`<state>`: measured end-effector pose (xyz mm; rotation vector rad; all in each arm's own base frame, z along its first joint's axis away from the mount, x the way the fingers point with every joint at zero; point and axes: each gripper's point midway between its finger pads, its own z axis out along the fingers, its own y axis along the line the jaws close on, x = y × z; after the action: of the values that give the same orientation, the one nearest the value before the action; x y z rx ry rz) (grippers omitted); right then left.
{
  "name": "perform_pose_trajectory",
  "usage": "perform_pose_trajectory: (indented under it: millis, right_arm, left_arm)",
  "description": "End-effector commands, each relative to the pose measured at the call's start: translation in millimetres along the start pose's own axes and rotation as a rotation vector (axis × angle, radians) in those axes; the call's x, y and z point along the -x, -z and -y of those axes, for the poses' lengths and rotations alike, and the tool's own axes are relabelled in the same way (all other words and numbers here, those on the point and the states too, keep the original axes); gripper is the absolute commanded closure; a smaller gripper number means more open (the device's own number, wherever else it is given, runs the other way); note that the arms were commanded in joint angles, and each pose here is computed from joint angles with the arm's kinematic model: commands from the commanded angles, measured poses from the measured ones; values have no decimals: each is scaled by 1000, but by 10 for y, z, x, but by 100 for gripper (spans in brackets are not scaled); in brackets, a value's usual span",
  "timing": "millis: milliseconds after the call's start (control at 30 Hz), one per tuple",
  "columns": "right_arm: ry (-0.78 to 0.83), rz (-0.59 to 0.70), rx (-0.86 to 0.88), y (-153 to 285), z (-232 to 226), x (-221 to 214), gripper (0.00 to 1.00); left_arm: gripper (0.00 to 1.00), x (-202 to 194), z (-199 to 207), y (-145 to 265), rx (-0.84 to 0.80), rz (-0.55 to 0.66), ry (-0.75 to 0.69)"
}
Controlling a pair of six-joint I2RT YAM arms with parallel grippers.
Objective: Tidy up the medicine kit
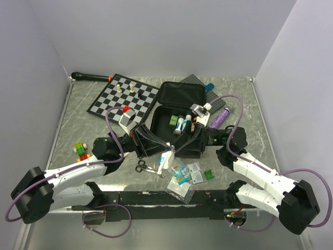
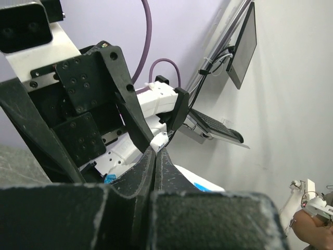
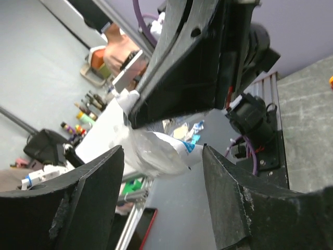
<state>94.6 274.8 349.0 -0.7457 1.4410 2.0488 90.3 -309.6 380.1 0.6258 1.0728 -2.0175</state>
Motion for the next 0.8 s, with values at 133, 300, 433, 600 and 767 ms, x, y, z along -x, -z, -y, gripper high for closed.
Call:
perform_pose_trajectory:
  millis: [133,300,433,600,767]
  right_arm:
    - [143,-96,10,-128,-133,-102,40]
    - [164,-91,1,-148,-141,-87,68]
    - [177,-100,-7,-122,-153,-113,90]
    - [212,-103,-129,-42,-47,-120,100]
    - [211,-73,-449,160,354,-12,100]
  left_arm:
    - [99,262,440,-71,-186,68,-147]
    - [99,241,426,-67,-189,63,-137]
    - [91,254,386,-46,-156,67,-146]
    - [24,467,156,92,32,96,-189]
    - [4,771,-262,364,406,157,-312]
